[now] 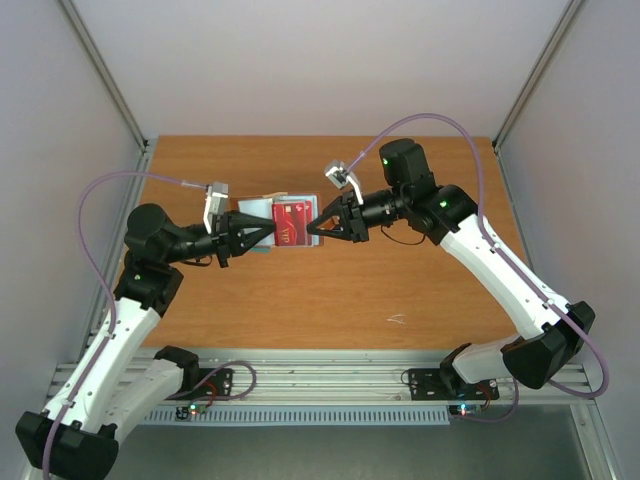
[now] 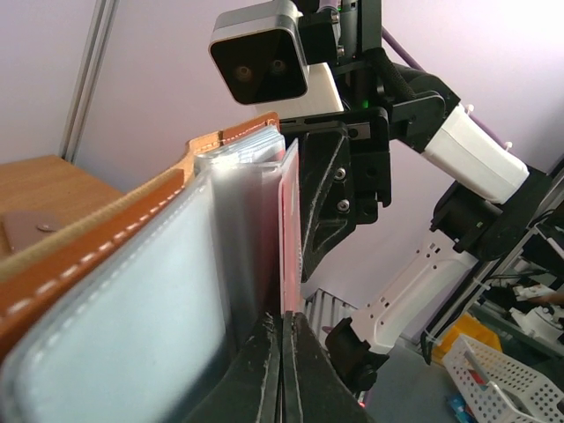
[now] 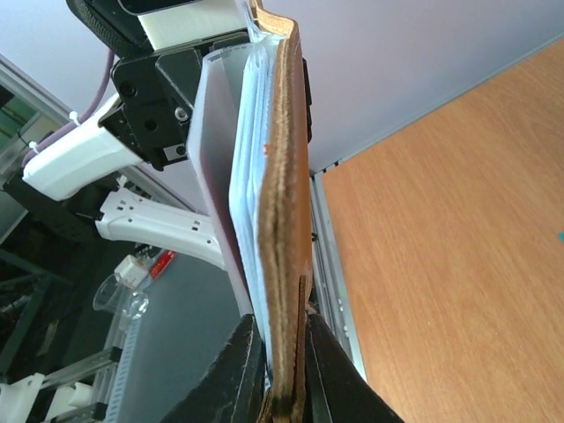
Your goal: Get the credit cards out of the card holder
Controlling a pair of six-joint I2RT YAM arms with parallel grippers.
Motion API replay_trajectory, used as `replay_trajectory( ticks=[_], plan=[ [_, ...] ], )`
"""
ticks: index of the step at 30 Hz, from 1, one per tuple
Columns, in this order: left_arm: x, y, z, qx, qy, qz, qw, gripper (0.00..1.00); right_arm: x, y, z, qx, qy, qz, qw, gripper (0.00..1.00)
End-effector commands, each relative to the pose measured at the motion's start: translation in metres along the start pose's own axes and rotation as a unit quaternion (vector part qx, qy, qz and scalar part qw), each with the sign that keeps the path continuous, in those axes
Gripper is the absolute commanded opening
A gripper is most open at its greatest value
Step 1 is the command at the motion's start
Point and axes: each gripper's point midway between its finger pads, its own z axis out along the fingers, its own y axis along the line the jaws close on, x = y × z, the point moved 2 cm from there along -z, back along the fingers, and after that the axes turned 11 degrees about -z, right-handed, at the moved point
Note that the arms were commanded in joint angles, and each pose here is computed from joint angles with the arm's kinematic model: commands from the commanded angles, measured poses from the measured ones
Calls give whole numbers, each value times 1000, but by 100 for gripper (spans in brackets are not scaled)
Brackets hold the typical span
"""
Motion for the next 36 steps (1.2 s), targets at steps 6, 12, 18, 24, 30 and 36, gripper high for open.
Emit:
replay_trajectory(
  ticks=[6, 12, 18, 24, 30, 36],
  plan=[
    [-11, -11, -2, 6, -15, 30, 999, 0, -11, 11, -7, -8, -13, -20, 1000, 3],
    [-15, 32, -13, -109, -67, -11, 992, 0, -9, -13, -21, 53, -28, 5, 998, 1],
    [-19, 51, -22, -156, -107, -43, 981, 0, -2, -52, -40, 120, -55, 76, 988, 1],
    [-24, 105, -53, -260, -193, -146, 935, 0, 3, -91, -51, 183, -86, 161, 966, 1],
    [-13, 188, -116, -376, -292, -276, 835, 0, 4, -119, -65, 258, -115, 230, 931, 1],
    [28, 269, -185, -464, -377, -409, 689, 0, 3, -127, -74, 300, -122, 249, 913, 1]
  ],
)
